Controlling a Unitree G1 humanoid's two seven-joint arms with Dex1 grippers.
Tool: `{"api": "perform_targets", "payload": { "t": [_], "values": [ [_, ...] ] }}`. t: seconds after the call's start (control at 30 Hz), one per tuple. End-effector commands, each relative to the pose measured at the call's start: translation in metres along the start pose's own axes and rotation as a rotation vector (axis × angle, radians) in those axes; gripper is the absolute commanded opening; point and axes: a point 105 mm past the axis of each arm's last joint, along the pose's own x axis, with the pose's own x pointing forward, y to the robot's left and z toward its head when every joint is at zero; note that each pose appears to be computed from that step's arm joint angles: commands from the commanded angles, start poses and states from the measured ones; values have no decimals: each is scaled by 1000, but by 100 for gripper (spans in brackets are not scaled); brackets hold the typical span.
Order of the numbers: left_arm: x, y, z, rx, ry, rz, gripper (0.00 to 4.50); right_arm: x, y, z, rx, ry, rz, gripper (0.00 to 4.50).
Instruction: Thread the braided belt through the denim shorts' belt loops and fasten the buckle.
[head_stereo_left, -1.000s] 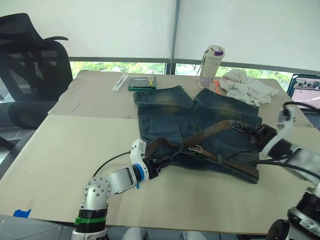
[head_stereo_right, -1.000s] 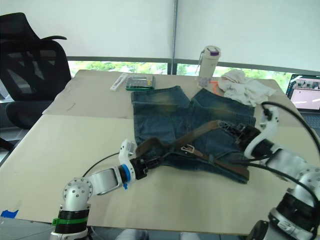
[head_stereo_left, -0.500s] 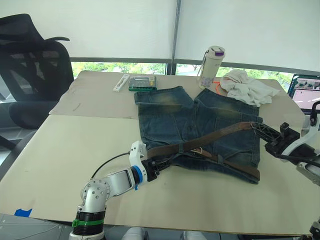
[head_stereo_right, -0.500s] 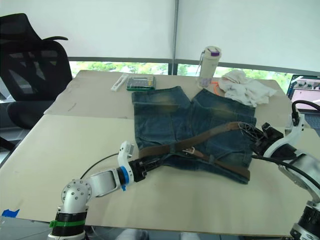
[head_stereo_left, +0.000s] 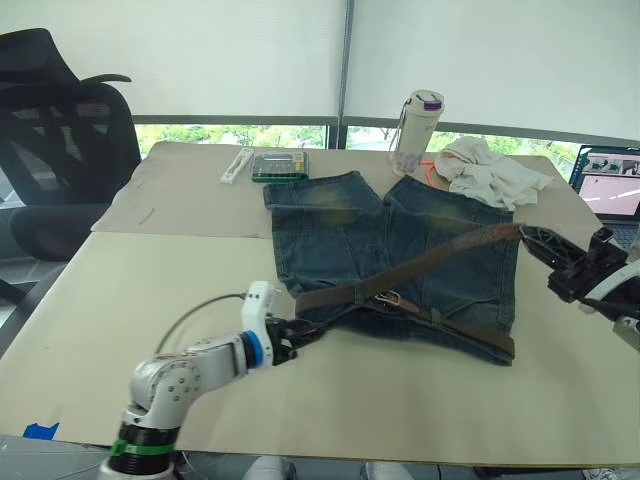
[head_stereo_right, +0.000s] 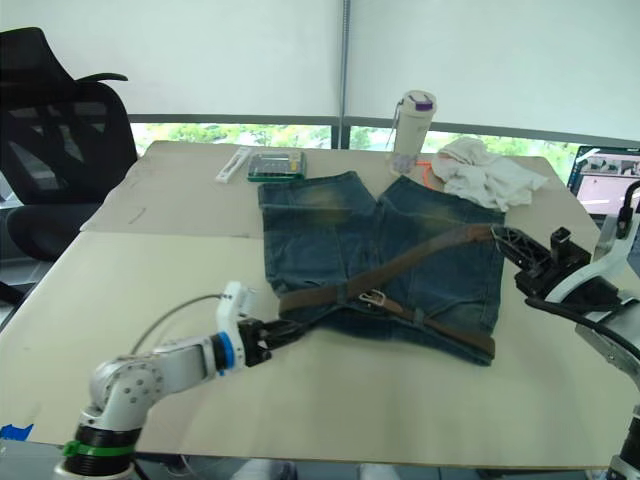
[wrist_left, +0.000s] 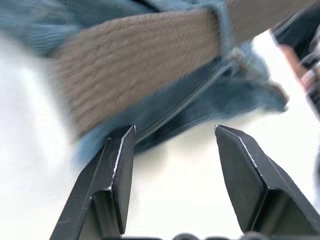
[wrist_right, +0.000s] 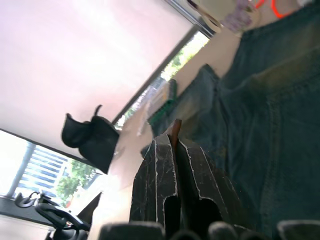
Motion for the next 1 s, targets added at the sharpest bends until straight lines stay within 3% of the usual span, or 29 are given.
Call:
{"api": "perform_targets", "payload": {
  "t": [0.03,0.1,0.23,0.37,0.5,0.57,0.73,1.0],
  "values": [
    [-8,-43,46,146,-143,-200,270,9,28,10,4,-73,97,0],
    [-8,-54,55,160,-159,-256,270,20,36,1,21,-55,121,0],
    [0,-54,60,271,-148,-219,270,40,49,-15,91,-46,136,0],
    [13,-39,83,441,-234,-41,270,56,67,-29,194,-55,150,0],
    [31,-31,82,778,-177,60,270,67,67,-51,261,-7,77,0],
    [37,-28,98,853,-259,128,270,71,69,-62,286,21,52,0],
    [52,-46,123,855,-429,141,270,76,78,-85,302,89,44,0],
    [59,-55,134,871,-516,165,270,76,80,-98,220,147,38,0]
  ]
}}
